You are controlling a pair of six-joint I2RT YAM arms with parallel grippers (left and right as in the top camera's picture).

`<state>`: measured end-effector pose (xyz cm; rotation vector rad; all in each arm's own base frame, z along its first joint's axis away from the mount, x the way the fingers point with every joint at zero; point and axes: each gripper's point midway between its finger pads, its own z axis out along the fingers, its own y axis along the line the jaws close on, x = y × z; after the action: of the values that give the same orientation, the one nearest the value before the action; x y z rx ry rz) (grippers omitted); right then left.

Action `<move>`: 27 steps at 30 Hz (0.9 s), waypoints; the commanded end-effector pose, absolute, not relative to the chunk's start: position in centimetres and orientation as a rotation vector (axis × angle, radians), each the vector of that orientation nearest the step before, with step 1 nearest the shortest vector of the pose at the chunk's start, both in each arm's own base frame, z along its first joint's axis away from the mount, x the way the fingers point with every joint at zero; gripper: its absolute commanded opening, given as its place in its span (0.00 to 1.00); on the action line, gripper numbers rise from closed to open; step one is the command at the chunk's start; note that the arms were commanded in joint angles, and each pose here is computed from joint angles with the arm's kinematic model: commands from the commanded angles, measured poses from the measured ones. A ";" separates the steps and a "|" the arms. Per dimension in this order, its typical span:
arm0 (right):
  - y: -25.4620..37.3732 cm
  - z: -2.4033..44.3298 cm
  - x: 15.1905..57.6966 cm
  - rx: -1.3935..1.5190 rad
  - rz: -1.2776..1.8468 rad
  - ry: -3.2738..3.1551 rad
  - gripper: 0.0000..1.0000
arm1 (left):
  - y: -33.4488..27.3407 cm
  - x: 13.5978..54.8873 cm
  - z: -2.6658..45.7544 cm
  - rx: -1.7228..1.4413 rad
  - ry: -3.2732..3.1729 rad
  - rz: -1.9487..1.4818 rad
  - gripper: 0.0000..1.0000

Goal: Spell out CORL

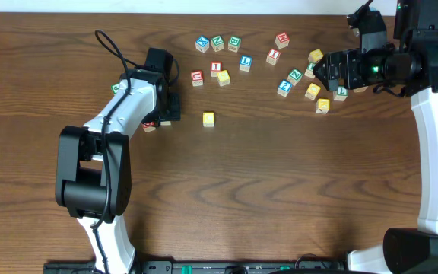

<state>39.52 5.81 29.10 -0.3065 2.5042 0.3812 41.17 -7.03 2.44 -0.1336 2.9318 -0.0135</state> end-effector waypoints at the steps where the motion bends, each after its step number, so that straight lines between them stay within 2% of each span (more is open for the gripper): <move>1: 6.1 28.8 39.5 -0.329 0.384 2.510 0.99 | -7.3 41.0 1.4 -0.102 2.944 -0.006 0.54; 6: 6.1 28.8 39.5 -0.329 0.384 2.510 0.99 | -8.2 41.1 1.0 -0.073 2.939 -0.011 0.52; 9: 6.1 28.8 39.5 -0.329 0.384 2.511 0.99 | -8.4 41.1 0.6 -0.066 2.947 -0.008 0.48; 16: 6.1 28.7 39.4 -0.329 0.385 2.517 0.99 | -8.2 40.7 -0.9 -0.065 2.982 0.011 0.46; 27: 6.1 28.7 39.4 -0.329 0.386 2.517 0.99 | -8.2 40.7 -0.7 -0.065 2.977 0.010 0.30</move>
<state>39.41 5.80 29.03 -0.3059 2.5094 0.3825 41.27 -8.55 -0.01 -0.0801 2.9567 -0.0140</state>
